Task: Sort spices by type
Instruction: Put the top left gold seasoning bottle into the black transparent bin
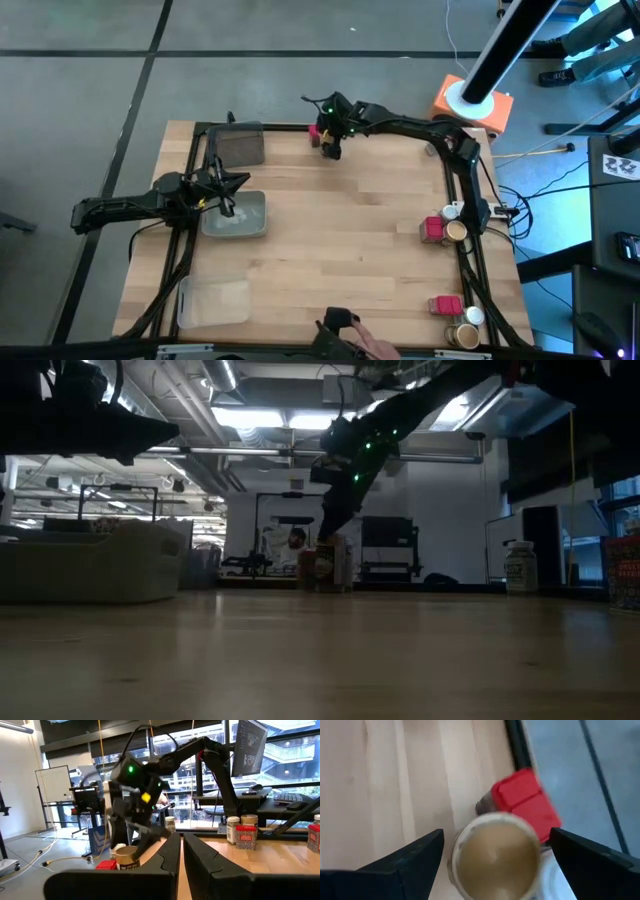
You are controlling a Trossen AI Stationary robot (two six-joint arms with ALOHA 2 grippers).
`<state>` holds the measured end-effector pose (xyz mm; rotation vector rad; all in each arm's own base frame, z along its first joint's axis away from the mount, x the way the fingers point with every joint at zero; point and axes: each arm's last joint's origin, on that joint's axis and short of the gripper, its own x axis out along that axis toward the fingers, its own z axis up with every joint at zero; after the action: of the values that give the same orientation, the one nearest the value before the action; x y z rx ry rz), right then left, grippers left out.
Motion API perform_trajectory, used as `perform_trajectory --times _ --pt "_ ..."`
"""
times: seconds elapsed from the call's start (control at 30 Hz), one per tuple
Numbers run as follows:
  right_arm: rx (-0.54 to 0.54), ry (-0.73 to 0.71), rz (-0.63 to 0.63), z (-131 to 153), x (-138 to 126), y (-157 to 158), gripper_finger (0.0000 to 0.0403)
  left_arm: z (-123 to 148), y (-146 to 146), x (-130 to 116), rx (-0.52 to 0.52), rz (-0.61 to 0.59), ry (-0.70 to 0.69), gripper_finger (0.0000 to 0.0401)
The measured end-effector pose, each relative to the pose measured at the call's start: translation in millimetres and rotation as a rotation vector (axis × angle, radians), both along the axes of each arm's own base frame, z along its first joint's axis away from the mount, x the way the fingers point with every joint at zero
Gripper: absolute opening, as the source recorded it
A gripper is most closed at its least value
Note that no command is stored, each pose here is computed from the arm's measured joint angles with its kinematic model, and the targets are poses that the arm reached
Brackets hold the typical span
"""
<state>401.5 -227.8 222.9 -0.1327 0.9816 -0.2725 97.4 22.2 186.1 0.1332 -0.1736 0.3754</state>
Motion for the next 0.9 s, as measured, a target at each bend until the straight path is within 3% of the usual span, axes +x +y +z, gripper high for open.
perform_trajectory --times 0.4,0.7,0.9 --pt "0.019 0.066 -0.007 -9.1 -2.6 1.0 0.0358 0.1 0.0 0.0 -0.001 -0.001 -0.001 0.0015" --pt "0.039 0.030 -0.013 -7.5 -1.1 0.5 0.0291 0.1 0.0 0.0 0.001 0.000 0.000 0.0015" --pt "0.043 0.026 -0.009 -7.1 -0.7 1.1 0.0295 0.0 0.0 0.0 0.001 0.000 0.000 0.0015"
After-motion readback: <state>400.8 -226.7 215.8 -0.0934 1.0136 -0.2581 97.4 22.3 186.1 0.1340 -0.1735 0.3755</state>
